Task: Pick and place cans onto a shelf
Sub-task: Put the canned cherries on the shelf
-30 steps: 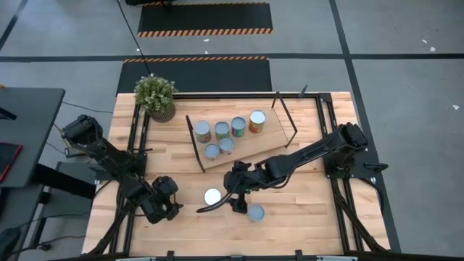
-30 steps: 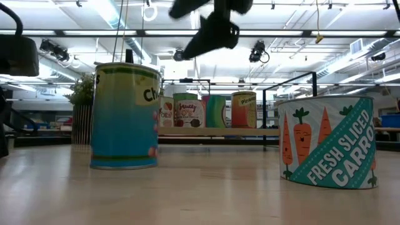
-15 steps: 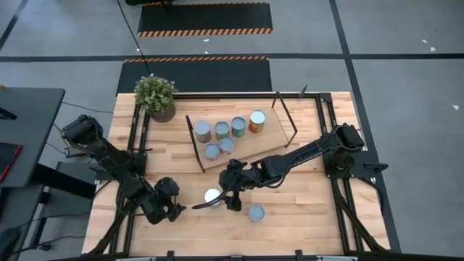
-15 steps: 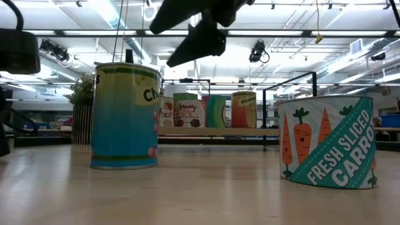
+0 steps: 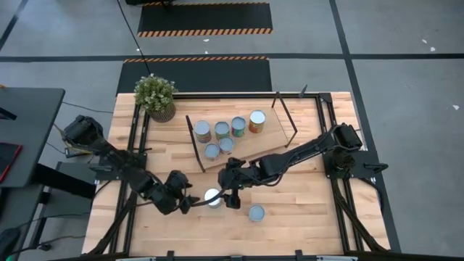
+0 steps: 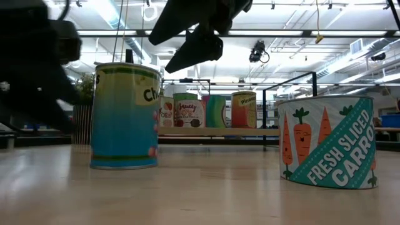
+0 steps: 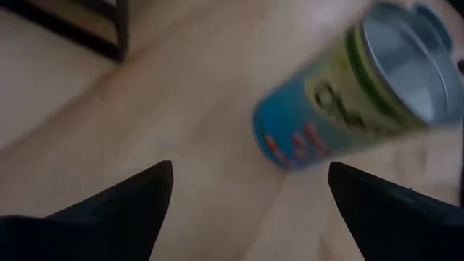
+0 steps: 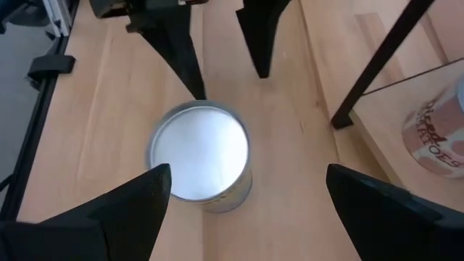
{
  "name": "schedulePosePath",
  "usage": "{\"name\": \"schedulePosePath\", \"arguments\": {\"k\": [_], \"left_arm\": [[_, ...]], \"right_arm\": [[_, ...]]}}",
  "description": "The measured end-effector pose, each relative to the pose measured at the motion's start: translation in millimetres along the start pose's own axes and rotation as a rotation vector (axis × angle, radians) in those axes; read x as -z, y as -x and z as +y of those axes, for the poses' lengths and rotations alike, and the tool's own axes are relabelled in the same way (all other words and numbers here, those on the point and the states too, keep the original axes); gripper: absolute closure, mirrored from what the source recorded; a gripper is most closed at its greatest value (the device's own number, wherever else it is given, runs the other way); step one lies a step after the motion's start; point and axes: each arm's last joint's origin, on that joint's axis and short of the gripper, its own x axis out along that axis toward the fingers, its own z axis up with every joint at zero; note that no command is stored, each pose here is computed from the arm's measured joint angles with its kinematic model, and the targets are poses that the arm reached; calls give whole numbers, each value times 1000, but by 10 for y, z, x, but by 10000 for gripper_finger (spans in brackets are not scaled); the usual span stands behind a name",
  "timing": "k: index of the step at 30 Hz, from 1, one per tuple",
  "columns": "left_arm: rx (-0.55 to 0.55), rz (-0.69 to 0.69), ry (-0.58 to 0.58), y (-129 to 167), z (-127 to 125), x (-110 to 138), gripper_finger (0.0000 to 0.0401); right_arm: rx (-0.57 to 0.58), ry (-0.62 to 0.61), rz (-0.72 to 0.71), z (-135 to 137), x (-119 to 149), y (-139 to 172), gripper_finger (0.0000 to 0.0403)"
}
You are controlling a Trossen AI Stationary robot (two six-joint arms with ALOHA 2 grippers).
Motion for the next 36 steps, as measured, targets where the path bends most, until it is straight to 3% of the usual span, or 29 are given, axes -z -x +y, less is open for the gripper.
{"name": "schedulePosePath", "arguments": {"k": [11,15,21,36], "left_arm": [[-34,-68,-38,-133,49,-229,26],[-18,1,-93,-163,68,-256,26],[3,95,-123,-110,72,-196,26],[-16,175,-178,200,108,-65,26]], "right_arm": [[34,13,72,-71,-60,134,27],[50,52,93,-79,-82,167,27],[77,47,125,-107,-123,221,27],[59,9,125,-112,-127,212,25]]}}
